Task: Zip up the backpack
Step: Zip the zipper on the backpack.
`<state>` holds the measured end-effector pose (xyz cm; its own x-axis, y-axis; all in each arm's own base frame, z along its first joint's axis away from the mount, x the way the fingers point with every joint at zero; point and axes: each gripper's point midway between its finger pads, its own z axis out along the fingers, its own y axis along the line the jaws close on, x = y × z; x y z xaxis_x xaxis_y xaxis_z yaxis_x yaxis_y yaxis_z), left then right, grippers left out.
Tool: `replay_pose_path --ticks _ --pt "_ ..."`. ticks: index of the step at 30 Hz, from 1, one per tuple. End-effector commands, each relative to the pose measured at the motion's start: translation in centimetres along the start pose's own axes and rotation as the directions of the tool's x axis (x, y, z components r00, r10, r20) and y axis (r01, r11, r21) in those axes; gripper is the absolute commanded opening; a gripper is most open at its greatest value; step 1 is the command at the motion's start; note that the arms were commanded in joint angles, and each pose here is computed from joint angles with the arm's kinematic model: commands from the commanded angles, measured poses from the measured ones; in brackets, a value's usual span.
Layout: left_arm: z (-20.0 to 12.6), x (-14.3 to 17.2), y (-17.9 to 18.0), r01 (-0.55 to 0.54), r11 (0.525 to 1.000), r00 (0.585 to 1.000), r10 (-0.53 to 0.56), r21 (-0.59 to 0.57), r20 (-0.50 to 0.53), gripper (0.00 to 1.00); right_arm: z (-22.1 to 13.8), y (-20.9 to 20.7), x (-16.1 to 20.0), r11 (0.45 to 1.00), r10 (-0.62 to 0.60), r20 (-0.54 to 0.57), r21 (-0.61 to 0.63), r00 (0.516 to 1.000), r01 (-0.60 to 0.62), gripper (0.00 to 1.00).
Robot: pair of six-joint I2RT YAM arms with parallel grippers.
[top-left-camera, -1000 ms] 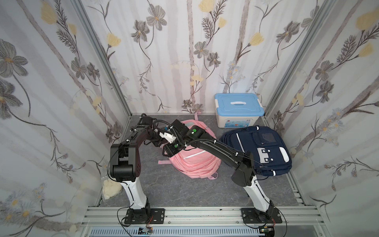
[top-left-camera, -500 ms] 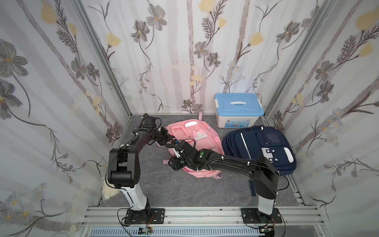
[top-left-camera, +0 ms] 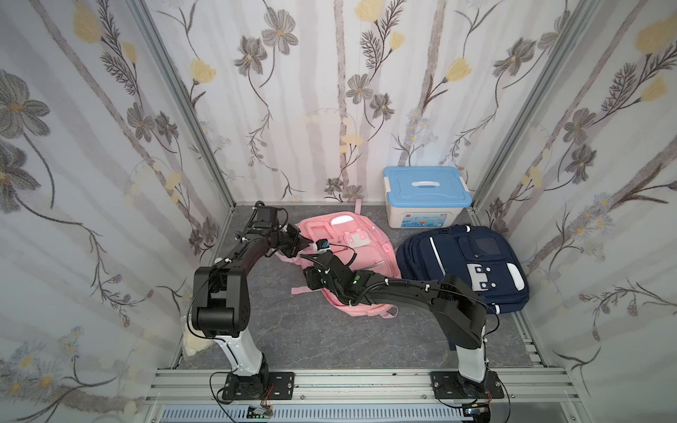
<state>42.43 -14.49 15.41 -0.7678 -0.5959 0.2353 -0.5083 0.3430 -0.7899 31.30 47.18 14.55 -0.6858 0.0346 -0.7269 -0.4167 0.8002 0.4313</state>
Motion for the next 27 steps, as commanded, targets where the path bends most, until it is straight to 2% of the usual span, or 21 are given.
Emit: replay_pose_path --ticks 1,4,12,21,27 --pt "-0.4 0.5 -1.5 0.005 0.999 1.000 -0.004 0.053 -0.025 0.00 0.1 -0.9 -1.4 0.998 0.055 0.073 0.029 0.996 -0.058 0.55" --pt "-0.5 0.7 -1.2 0.013 0.999 1.000 -0.011 0.047 -0.026 0.00 0.6 -1.6 -1.8 0.997 0.057 0.082 0.040 0.995 -0.060 0.55" --pt "-1.6 0.4 -1.2 0.032 0.997 0.999 -0.032 0.067 -0.005 0.00 0.2 -4.3 0.1 0.989 0.099 0.043 0.102 0.994 -0.103 0.55" --pt "-3.2 1.3 -1.3 0.056 0.994 0.998 -0.057 0.093 0.009 0.00 0.3 -5.3 0.6 0.989 0.108 -0.006 0.107 0.994 -0.106 0.57" --pt "-3.4 2.1 -0.4 0.074 0.993 0.997 -0.074 0.095 -0.007 0.00 1.0 -5.9 -0.7 0.994 0.093 0.000 0.049 0.996 -0.092 0.57"
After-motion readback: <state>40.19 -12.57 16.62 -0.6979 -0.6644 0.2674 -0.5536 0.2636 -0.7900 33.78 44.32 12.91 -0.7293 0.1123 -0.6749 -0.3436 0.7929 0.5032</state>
